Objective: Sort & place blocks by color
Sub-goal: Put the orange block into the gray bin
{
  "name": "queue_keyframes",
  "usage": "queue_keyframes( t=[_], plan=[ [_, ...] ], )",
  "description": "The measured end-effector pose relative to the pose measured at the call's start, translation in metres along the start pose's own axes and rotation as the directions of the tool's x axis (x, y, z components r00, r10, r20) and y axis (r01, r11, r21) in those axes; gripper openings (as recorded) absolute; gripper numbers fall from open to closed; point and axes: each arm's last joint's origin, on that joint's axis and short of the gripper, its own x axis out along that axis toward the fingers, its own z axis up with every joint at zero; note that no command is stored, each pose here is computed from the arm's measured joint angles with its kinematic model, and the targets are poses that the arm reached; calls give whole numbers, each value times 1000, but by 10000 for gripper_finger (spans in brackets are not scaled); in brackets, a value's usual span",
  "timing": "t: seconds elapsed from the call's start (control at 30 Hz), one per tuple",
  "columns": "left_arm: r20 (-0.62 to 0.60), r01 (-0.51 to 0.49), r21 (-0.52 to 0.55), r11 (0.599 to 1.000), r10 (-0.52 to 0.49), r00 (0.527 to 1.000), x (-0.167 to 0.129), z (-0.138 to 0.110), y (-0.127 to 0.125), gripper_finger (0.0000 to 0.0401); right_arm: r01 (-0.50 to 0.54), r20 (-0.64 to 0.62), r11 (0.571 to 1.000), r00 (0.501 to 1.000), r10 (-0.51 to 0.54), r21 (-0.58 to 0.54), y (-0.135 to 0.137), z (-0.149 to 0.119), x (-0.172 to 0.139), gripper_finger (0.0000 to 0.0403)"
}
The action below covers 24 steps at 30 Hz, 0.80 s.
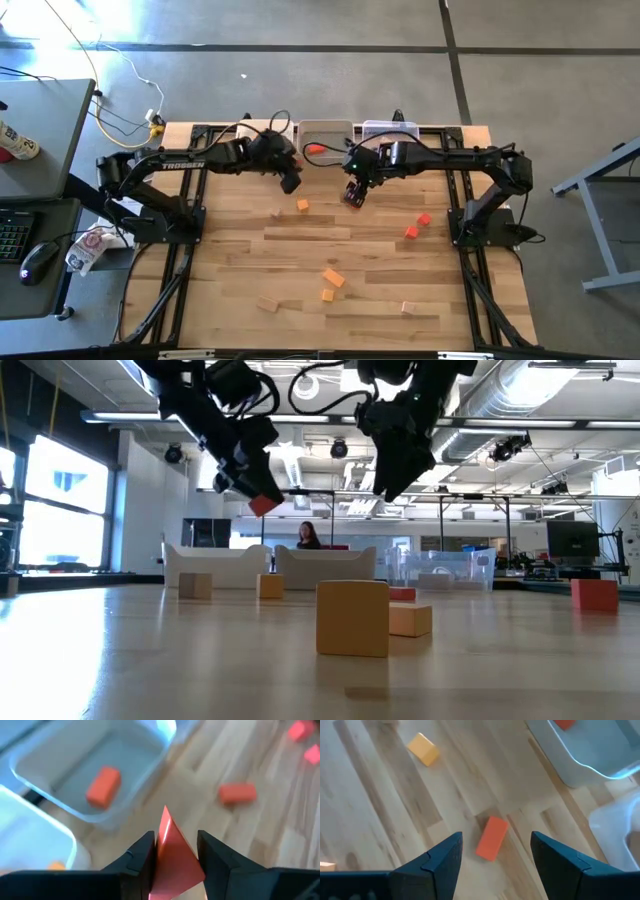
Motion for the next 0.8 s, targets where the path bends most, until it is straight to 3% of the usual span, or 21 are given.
queue_keyframes(
  t=[0.33, 0.47, 0.8],
  plan=[
    [174, -64, -18, 998, 66, 982, 3, 20, 33, 103, 3, 34, 1000, 999, -4, 30, 10, 0, -1, 222],
    [222, -20, -31, 999, 27, 975, 14, 24, 43, 105, 23, 42, 999, 999, -24, 32, 9, 1, -1, 222],
    [236, -49, -34, 998, 56, 970, 50, 19, 63, 108, 22, 44, 999, 999, -24, 35, 9, 1, -1, 222]
  ],
)
